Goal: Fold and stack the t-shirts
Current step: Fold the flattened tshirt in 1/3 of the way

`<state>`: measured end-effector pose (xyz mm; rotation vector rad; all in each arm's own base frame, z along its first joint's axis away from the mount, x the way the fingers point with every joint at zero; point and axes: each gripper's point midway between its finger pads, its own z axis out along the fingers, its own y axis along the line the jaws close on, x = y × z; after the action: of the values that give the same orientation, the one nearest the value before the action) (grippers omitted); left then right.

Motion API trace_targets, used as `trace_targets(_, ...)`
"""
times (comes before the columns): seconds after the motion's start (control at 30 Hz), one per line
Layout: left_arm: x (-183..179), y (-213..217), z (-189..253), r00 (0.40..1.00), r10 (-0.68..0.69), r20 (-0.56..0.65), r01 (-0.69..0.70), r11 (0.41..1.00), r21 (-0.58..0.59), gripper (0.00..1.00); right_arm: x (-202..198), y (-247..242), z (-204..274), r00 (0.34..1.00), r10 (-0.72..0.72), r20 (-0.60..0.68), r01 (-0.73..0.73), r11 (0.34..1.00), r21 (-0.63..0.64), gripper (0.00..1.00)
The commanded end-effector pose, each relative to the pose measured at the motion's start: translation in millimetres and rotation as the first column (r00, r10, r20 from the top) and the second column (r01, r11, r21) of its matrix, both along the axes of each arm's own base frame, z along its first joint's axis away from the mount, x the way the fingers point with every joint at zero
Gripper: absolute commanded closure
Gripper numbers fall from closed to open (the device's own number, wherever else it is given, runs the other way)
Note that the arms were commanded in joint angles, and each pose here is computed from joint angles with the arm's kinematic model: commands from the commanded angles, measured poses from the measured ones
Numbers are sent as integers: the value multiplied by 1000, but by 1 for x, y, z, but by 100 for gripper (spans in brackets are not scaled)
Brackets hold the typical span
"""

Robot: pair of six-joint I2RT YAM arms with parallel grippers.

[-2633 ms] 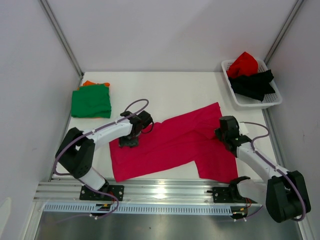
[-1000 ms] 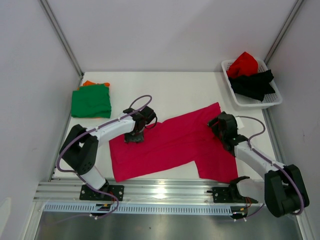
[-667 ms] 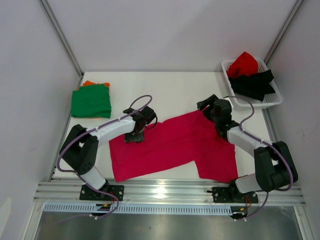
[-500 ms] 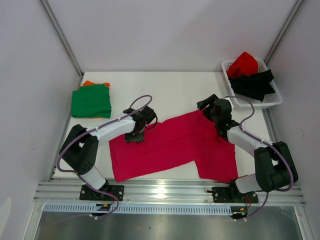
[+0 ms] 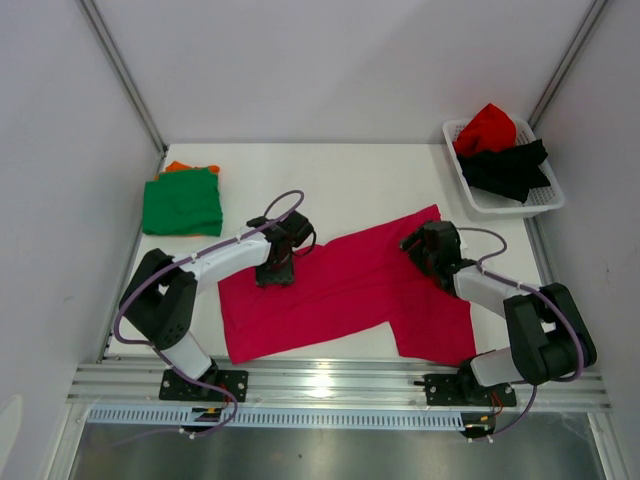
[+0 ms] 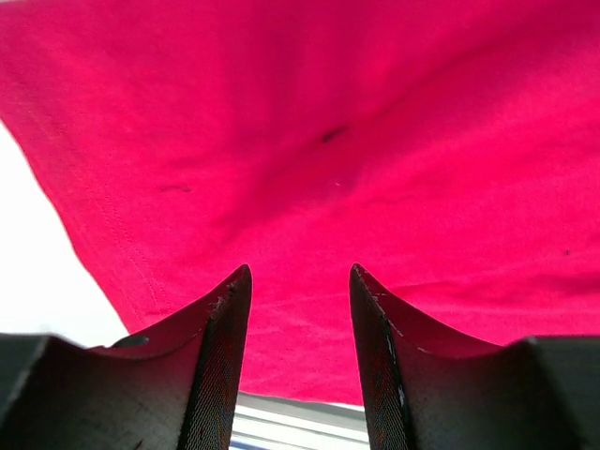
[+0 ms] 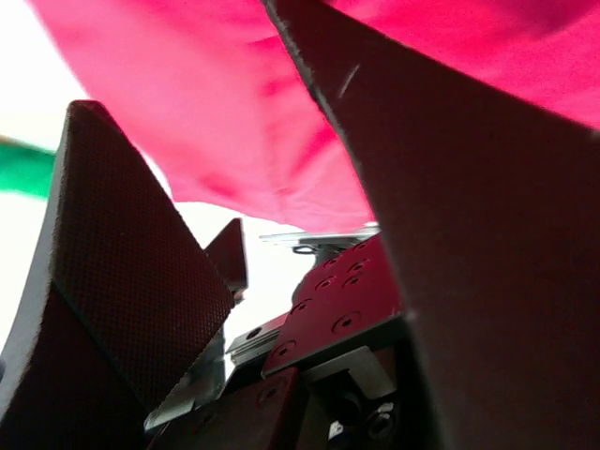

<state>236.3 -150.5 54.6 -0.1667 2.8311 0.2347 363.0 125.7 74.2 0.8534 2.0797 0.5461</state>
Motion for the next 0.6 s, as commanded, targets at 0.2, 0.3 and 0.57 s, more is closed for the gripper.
trace_targets(0.2, 7, -20, 37, 997, -31, 77, 41, 991, -125, 50, -44, -7, -42, 990, -23, -136, 24, 1000, 8, 33)
trace_targets(0.3, 5, -28, 50, 994, -28, 103, 48, 980, -194, 50, -59, -6, -46, 986, -6, -168, 8, 1000, 12, 33)
trace_targets(0.57, -1, -33, 81, 983, 10, 185, 48, 950, -309, 49, -102, -3, -21, 989, 103, -106, -105, 994, -12, 32)
